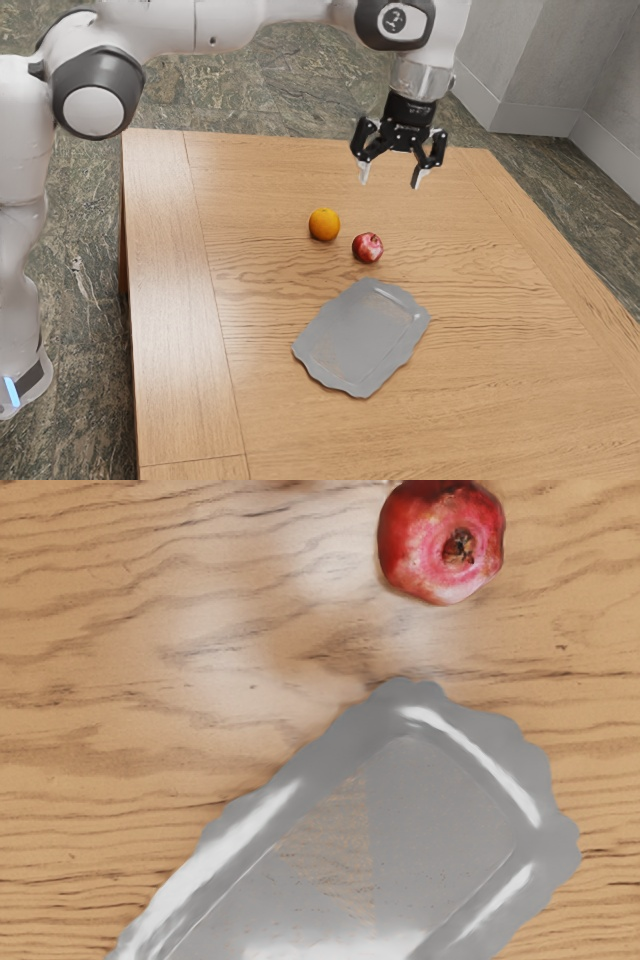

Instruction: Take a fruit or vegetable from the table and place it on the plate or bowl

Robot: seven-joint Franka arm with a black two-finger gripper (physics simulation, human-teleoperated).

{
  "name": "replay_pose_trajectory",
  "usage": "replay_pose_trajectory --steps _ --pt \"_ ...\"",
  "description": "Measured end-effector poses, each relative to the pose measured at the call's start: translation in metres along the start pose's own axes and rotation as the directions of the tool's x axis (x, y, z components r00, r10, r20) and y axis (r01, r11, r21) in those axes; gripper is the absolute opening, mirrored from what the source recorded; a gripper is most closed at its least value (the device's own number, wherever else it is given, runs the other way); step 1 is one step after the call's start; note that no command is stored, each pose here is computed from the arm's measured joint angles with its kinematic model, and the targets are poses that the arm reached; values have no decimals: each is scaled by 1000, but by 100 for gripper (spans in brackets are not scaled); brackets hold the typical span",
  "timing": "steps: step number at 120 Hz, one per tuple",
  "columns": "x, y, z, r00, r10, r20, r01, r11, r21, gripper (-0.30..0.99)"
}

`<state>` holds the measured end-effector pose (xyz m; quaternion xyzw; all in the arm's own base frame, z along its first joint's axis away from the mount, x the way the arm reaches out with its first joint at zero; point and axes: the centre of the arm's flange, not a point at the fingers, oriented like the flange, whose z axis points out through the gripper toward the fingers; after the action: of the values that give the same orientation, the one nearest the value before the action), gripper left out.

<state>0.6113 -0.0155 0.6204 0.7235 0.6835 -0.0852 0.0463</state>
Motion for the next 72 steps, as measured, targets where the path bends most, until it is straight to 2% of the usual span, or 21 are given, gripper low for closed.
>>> replay_pose_trajectory --steps 20,38,53,61,72 --pt "23 30 49 999 16 39 -18 999 48 69" --pt "50 37 55 996 86 25 -86 996 22 69" --pt "64 47 81 986 163 19 -163 986 29 69" --pt "69 36 97 981 192 31 -193 980 39 69" --pt "65 31 99 968 248 23 -248 969 13 69"
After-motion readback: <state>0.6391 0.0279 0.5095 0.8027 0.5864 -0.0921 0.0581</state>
